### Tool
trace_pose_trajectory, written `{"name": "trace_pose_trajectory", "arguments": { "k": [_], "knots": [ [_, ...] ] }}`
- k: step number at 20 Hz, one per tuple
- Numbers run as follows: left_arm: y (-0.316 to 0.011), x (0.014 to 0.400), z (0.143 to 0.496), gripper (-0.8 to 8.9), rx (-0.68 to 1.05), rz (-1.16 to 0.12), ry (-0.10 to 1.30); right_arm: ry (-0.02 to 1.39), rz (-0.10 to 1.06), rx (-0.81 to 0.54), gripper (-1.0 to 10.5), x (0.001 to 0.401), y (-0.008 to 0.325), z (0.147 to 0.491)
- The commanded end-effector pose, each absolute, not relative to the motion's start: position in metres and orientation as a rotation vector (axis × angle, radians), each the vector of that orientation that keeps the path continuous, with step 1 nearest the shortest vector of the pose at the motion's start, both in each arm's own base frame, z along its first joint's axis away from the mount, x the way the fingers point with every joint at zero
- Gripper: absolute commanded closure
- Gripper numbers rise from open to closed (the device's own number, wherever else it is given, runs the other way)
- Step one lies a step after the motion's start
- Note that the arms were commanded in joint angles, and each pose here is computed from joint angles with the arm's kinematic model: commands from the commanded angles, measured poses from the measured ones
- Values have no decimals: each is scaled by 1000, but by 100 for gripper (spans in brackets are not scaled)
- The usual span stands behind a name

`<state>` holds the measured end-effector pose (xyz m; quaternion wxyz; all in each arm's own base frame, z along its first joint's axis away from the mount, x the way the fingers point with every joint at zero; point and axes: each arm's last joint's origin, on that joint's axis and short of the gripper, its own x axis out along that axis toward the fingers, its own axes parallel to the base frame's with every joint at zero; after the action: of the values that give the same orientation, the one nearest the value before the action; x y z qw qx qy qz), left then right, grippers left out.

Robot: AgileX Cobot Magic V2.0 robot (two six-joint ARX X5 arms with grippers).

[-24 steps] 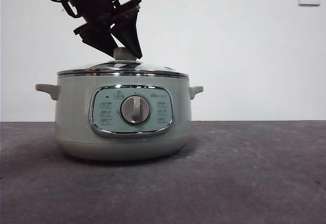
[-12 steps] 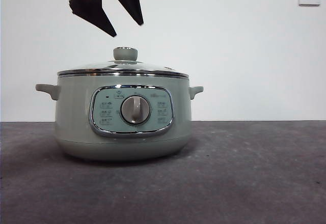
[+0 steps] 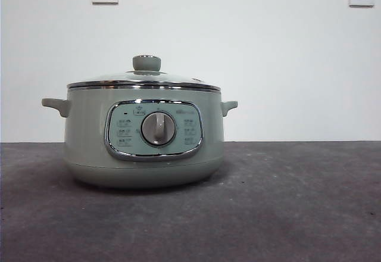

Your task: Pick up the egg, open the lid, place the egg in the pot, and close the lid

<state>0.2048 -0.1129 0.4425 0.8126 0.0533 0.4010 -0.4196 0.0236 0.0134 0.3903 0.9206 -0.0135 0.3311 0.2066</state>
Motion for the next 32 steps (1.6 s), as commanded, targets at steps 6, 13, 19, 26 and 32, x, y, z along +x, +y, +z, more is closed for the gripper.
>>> {"name": "trace_pose_trajectory", "arguments": {
  "k": [6,13,19,26,32],
  "knots": [
    [-94,165,464,821,109,-906,762,705,424,-51,958,23,13,386],
    [-88,153,470,818,70,-891,743,708,395,-16,943,23,12,386],
    [-89,154,470,818,71,-891,745,708,394,-16,943,23,12,386],
    [-90,156,471,817,54,-878,725,708,394,-16,943,23,12,386],
    [-72,157,497,817,158,-793,385,708,394,-16,943,23,12,386]
  ]
}}
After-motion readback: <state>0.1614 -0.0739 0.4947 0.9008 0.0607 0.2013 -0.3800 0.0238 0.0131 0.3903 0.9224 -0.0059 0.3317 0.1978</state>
